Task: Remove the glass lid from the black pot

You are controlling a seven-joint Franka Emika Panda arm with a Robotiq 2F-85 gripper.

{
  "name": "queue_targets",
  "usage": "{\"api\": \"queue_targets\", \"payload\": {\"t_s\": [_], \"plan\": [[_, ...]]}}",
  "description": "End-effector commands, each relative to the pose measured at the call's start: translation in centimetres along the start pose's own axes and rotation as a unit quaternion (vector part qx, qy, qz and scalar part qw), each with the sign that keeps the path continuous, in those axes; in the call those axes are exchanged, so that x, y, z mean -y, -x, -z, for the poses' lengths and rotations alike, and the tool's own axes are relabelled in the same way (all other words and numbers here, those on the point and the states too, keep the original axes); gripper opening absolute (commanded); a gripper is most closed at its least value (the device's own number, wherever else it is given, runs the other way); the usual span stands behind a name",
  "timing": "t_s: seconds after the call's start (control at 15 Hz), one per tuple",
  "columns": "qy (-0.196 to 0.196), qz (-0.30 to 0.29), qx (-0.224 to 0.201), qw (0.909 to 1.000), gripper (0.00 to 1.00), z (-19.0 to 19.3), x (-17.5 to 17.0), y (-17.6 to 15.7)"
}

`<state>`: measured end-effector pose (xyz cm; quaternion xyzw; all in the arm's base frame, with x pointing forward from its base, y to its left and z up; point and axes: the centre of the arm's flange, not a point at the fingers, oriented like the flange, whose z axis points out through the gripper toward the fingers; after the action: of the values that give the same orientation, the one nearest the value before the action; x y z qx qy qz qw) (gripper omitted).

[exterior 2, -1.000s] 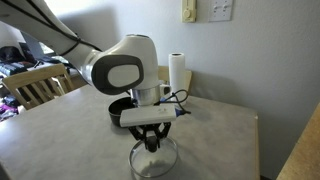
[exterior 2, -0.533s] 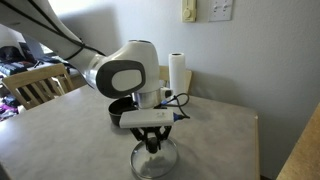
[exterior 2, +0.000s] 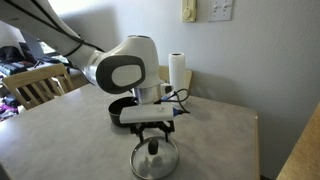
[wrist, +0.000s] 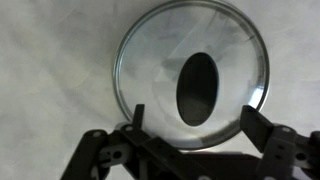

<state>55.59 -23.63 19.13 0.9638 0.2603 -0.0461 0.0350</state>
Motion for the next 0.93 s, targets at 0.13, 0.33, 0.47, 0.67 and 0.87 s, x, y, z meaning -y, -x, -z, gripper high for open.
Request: {"api": "queue_targets", "payload": {"t_s": [0.13,0.33,0.47,0.67,0.87], "plan": [[0.03,-0.018,-0.004,0.9994,1.0,6.6,0.5,0.0],[0.042,-0.022,-0.006,0.9989,1.0,10.5,1.0,-0.4],[0.041,-0.024,-0.01,0.9988,1.0,12.6,1.4,-0.7],[0.015,-0.024,-0.01,0.9995,1.0,15.2,2.3,-1.1],[0.032,-0.023,-0.015,0.9991,1.0,14.3,1.9,-1.3]]}}
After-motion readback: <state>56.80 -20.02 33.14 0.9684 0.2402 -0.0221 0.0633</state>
